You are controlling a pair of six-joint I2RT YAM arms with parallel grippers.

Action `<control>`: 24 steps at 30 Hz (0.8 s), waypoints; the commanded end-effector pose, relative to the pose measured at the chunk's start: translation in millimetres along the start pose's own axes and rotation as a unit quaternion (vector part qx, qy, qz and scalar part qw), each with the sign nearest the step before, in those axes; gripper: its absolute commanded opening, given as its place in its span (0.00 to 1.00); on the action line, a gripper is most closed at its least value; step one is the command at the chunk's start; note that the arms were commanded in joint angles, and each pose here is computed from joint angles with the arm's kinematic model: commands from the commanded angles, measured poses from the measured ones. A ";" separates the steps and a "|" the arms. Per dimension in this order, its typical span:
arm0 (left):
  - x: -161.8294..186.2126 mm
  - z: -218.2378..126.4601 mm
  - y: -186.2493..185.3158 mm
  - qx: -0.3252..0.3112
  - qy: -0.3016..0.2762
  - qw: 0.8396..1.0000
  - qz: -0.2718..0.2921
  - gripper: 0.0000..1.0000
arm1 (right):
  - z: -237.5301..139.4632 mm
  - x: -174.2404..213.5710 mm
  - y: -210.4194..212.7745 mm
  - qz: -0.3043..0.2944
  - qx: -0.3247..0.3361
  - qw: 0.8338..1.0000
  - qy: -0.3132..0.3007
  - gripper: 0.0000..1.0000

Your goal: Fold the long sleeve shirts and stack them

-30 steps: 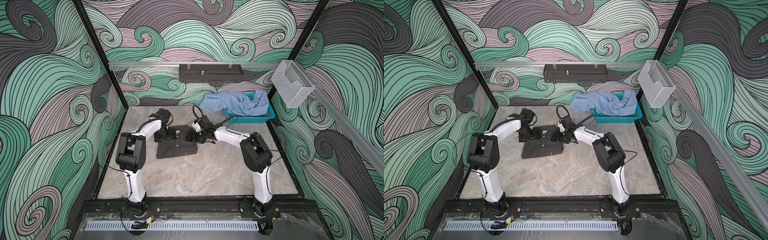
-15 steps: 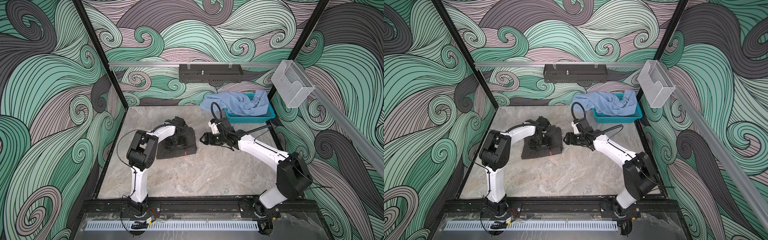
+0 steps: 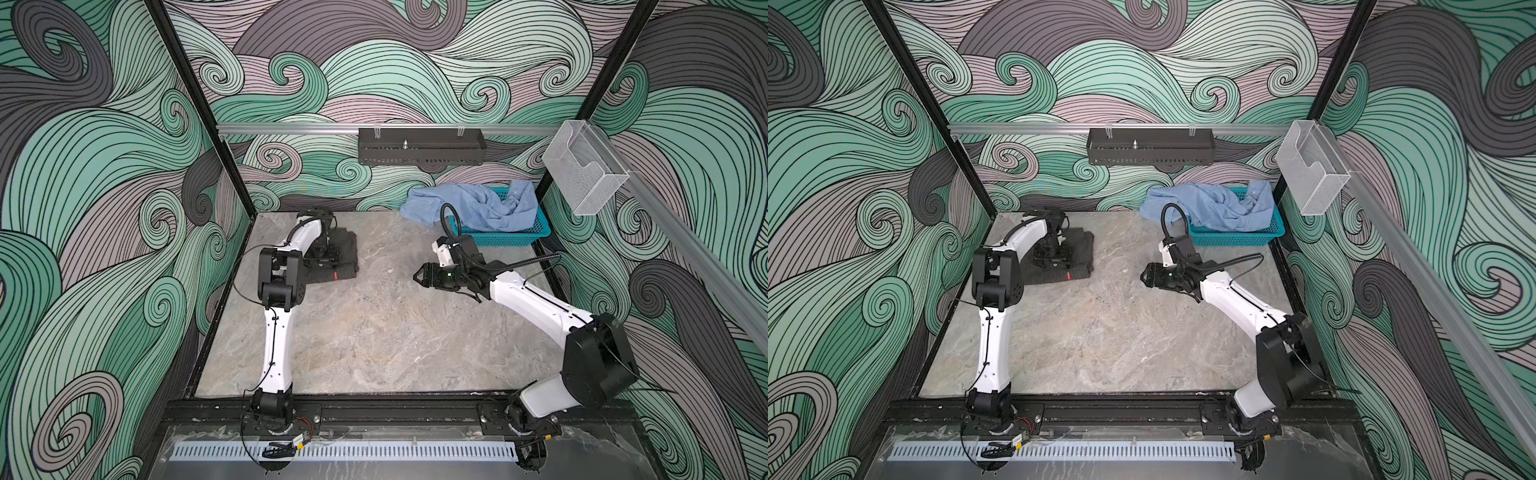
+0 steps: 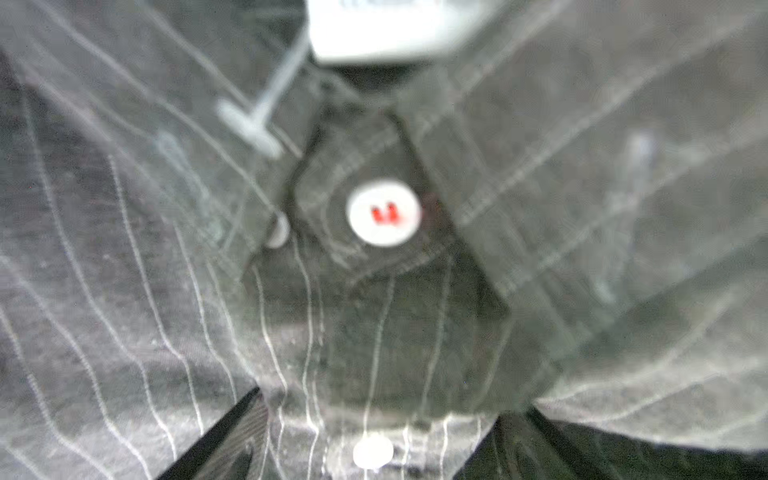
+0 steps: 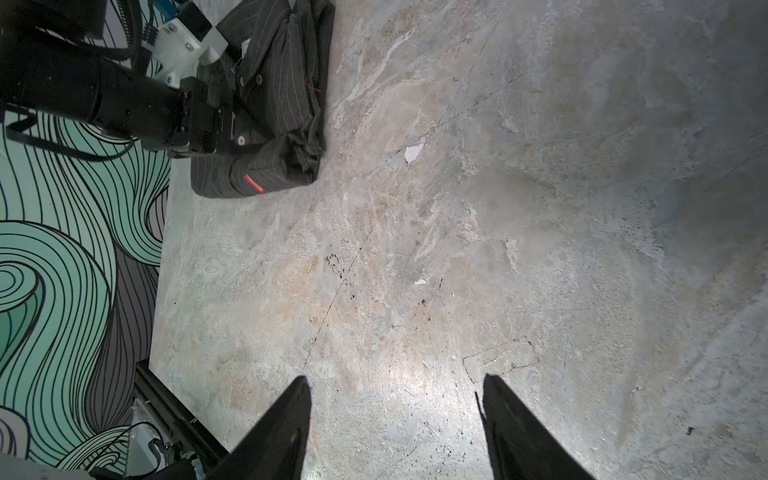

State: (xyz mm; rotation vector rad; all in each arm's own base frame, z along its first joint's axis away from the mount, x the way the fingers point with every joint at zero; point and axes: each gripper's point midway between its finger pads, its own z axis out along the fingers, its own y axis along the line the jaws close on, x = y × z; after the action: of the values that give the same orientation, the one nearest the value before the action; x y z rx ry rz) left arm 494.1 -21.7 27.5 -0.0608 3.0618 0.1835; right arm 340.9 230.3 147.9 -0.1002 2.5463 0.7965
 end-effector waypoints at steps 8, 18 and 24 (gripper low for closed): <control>-68.2 30.9 73.4 -0.047 -0.062 0.996 0.046 0.93 | -8.2 -17.5 -19.0 0.003 0.006 1.000 -0.025 0.66; -51.5 -163.7 54.2 0.028 -0.279 0.959 -0.032 0.98 | -59.7 -47.9 -57.1 -0.095 0.117 0.965 -0.214 0.74; 23.0 -226.2 71.2 0.055 -0.497 0.857 -0.125 0.98 | -106.8 -52.7 -108.1 -0.165 0.262 0.893 -0.326 0.91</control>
State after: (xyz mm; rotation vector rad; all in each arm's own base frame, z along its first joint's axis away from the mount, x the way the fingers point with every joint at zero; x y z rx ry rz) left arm 444.1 13.6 196.3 -0.1436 2.3771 0.0713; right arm 351.8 117.7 166.8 -0.0955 2.1190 0.2543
